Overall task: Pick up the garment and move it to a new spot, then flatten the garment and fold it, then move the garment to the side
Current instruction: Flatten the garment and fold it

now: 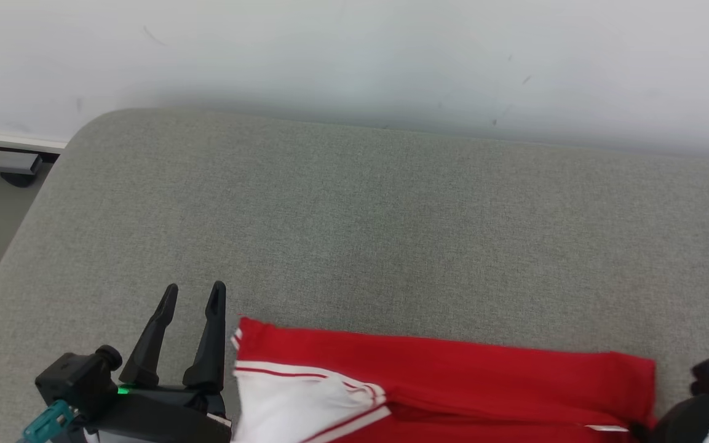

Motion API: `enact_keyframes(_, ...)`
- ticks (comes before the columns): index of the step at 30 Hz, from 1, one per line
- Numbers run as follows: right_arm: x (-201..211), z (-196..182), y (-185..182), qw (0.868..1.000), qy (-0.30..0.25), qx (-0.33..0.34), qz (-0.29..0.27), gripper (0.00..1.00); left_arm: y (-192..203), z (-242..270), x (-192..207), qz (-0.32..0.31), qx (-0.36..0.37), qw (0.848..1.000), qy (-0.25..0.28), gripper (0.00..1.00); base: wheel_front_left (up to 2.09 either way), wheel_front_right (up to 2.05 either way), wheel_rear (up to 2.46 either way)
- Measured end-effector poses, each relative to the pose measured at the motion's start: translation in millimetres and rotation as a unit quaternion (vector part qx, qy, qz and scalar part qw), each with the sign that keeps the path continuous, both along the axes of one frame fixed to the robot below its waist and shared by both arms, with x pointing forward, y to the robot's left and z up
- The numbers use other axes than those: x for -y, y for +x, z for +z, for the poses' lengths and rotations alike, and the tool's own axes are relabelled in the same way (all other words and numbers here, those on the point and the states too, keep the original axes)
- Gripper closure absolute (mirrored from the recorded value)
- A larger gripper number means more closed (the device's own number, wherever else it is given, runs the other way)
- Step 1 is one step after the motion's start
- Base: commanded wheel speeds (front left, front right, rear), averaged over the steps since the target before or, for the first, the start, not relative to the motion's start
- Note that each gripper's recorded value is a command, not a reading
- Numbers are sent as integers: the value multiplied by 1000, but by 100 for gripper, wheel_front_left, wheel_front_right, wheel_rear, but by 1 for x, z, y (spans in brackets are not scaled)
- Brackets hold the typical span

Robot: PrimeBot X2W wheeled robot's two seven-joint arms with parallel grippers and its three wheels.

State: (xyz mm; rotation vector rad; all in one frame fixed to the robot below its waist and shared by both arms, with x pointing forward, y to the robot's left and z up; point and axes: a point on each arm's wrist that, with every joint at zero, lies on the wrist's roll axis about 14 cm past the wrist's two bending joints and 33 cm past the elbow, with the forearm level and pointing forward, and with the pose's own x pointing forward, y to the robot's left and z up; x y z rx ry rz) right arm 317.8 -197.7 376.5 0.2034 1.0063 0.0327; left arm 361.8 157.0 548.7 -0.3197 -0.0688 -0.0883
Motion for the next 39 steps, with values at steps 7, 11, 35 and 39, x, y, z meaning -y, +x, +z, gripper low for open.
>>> enact_keyframes(7,55,25,3,996,-61,20,-65,100,-2,-2,0,-2,-3,1000,2,0,0,0,0)
enact_keyframes(11,91,50,5,987,-110,39,-110,100,0,-3,2,-4,-6,1000,2,0,0,0,0)
enact_keyframes(35,50,90,44,987,-143,69,-18,100,-4,-9,-5,8,-18,1000,3,0,0,0,0)
enact_keyframes(39,12,78,39,992,-110,56,35,100,-4,-9,-8,11,-17,1000,2,0,0,0,0)
